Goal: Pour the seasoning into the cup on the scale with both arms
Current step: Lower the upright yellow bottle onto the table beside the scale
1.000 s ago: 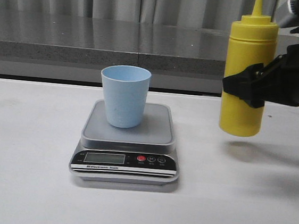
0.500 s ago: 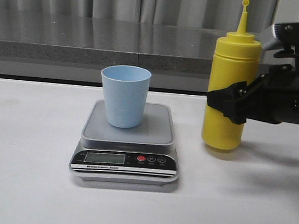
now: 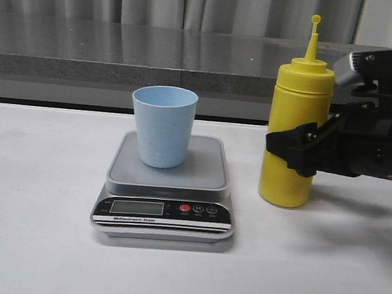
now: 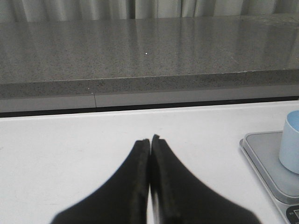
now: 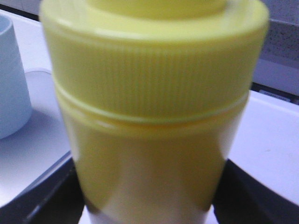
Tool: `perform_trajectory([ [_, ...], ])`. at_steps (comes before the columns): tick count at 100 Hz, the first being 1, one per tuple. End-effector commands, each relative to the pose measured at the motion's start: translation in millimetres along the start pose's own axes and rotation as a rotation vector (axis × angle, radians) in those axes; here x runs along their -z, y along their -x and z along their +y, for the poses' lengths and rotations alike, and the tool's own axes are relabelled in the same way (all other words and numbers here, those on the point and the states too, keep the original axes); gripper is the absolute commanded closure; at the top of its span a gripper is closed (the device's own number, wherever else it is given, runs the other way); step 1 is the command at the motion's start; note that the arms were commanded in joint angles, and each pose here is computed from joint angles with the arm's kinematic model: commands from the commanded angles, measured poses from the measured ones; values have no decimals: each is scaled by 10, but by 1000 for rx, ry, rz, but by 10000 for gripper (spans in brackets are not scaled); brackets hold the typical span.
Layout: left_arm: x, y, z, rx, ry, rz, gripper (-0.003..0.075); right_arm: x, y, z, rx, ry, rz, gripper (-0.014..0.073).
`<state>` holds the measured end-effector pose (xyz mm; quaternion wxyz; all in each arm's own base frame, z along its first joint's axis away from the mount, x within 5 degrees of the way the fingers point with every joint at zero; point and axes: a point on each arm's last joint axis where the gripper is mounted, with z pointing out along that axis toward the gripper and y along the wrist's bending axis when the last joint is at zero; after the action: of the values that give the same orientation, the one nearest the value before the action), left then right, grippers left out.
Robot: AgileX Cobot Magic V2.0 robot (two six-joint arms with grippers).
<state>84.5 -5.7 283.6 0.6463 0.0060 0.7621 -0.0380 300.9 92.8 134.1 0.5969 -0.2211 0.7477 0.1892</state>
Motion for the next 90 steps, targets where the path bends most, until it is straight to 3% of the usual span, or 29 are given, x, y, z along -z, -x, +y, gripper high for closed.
perform_trajectory([
  [1,13,157,-5,12,-3,-106,738,-2,204,3,29,6,-114,423],
  [25,13,157,-5,12,-3,-106,738,-2,205,3,29,6,-115,408],
  [58,13,157,-5,12,-3,-106,738,6,192,7,26,6,-110,83],
  [90,13,157,-5,12,-3,-106,738,24,181,18,22,9,-116,31],
])
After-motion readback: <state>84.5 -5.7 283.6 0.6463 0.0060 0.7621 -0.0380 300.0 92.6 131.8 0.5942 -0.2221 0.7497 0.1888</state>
